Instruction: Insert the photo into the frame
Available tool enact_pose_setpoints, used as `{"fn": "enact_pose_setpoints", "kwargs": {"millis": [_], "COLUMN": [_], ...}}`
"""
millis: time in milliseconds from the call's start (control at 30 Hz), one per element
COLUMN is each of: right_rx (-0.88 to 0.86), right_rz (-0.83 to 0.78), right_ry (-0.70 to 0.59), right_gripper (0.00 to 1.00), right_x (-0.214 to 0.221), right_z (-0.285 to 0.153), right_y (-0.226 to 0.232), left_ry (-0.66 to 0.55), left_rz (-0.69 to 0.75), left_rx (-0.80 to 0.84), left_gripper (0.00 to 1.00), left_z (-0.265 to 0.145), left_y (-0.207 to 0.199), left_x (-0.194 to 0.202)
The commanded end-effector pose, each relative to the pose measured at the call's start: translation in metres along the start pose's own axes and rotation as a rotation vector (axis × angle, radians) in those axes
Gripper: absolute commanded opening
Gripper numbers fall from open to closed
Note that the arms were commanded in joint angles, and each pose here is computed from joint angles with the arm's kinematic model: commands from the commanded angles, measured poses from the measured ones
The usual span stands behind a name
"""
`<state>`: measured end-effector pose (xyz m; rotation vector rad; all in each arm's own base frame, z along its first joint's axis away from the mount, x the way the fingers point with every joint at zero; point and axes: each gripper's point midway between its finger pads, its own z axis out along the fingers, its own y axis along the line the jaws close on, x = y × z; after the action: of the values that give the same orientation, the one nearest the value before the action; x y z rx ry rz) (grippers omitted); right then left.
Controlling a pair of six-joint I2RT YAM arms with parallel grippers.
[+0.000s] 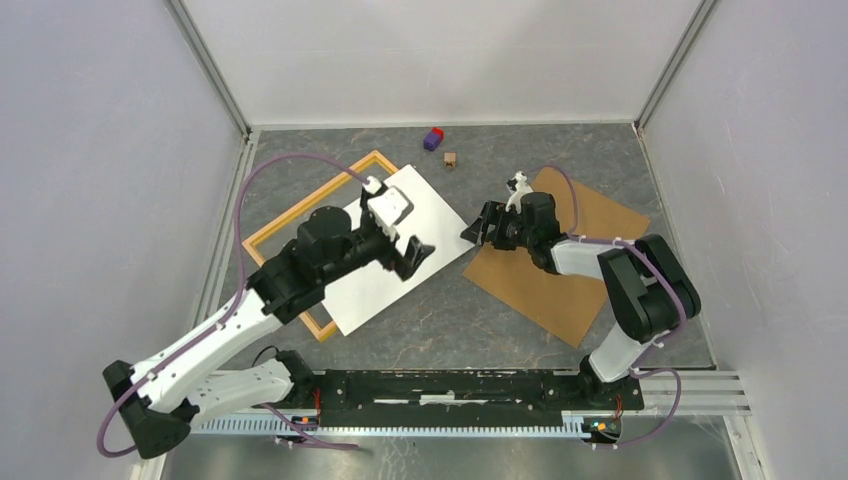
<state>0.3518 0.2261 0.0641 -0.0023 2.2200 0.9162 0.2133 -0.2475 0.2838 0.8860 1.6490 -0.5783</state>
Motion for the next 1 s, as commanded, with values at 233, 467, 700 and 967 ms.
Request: {"fn": "enact_pose_setpoints", "kwargs": {"millis": [233,467,700,967], "right_rx": [-0.09,-0.153,-0.228,-0.314], "right_rz": [-0.012,0.161,0.242,0.321], "right_ry": [0.084,-0.001,-0.065,-0.176], "right_gripper": [0.71,0.58,0.45,0.0], "right_x": [0.015,0.017,0.007,-0.026], "right_z": [0.028,0.024,0.023,0.024], "right_y": [-0.012,-0.006,0.006,0.027], "left_ry": [-0.227,-0.333,-0.347,-0.351], "left_rz": [-0.172,-0.128,-0.077,-0.072], "left_rx": [-0.264,-0.312,-0.327,-0.347], "left_gripper": [1.0,1.0,1.0,0.99], "left_z": [0.019,-0.001,-0.013,-0.021], "left_y": [0.052,0.061,0.062,0.064], "left_x": [-0.083,-0.067,-0.061,-0.062]}}
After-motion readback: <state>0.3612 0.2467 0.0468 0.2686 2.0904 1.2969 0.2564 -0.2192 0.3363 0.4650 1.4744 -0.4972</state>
